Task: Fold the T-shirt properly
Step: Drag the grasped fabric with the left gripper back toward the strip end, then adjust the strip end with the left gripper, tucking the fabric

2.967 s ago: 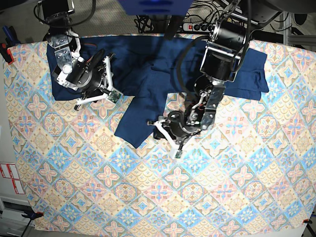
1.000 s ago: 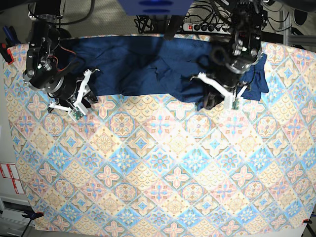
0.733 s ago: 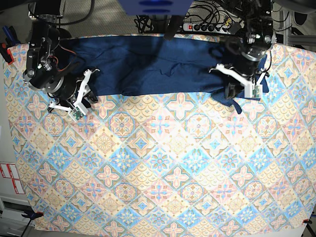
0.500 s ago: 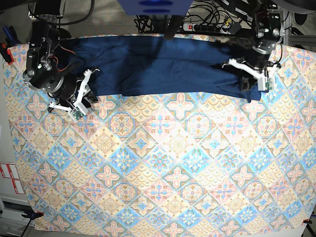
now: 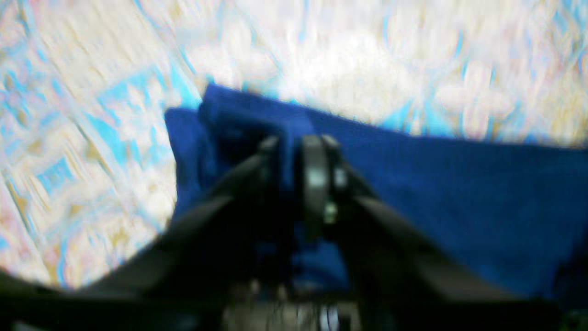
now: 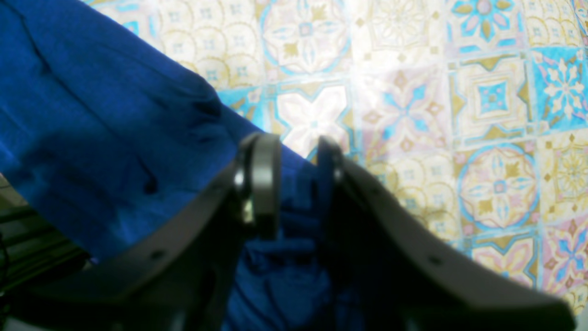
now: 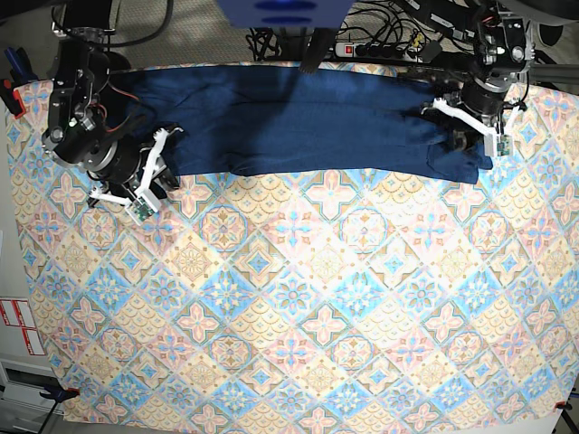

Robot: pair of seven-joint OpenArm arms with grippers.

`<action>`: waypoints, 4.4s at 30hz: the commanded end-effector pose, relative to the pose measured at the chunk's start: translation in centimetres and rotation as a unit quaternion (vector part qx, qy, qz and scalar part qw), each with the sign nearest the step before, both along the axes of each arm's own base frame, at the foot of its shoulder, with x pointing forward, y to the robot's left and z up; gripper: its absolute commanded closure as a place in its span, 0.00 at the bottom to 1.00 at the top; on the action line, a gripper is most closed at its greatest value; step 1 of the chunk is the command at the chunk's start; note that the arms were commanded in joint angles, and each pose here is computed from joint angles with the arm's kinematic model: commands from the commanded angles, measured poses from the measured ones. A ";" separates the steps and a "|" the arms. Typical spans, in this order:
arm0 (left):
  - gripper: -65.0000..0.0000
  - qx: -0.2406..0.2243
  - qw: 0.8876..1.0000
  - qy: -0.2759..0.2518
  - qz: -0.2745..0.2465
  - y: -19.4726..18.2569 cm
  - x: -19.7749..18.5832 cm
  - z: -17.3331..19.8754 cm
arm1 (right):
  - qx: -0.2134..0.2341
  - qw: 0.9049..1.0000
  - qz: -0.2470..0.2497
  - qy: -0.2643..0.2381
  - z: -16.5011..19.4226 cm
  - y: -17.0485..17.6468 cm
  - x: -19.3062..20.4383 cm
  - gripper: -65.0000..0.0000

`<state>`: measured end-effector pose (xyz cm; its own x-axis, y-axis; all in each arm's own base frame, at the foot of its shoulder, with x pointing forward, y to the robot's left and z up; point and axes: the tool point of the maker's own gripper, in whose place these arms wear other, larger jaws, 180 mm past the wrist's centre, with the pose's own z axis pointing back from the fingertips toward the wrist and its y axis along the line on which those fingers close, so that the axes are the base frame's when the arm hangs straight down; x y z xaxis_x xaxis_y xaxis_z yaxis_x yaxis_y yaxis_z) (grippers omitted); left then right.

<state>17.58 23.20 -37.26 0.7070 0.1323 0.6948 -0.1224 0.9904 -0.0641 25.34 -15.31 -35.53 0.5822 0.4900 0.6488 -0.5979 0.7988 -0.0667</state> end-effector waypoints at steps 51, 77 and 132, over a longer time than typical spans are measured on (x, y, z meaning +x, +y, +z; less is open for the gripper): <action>0.39 -0.006 0.981 0.196 0.005 8.6 1.4 -9.1 | 0.005 1.000 0.001 -0.021 1.1 -0.1 0.7 0.79; 0.40 -0.033 0.985 0.167 -0.034 3.7 1.6 -7.9 | 0.004 1.000 0.001 -0.022 1.2 -0.2 0.8 0.79; 1.00 -0.121 0.975 0.162 -0.093 -0.8 2.0 -10.5 | 0.004 1.000 0.001 -0.022 1.2 -0.3 0.8 0.79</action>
<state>20.40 23.09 -47.54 0.8954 0.1202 0.4288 -0.0032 0.9646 -0.2637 25.47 -15.56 -35.39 0.5826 0.4864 0.6512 -0.5929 0.8023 -0.0689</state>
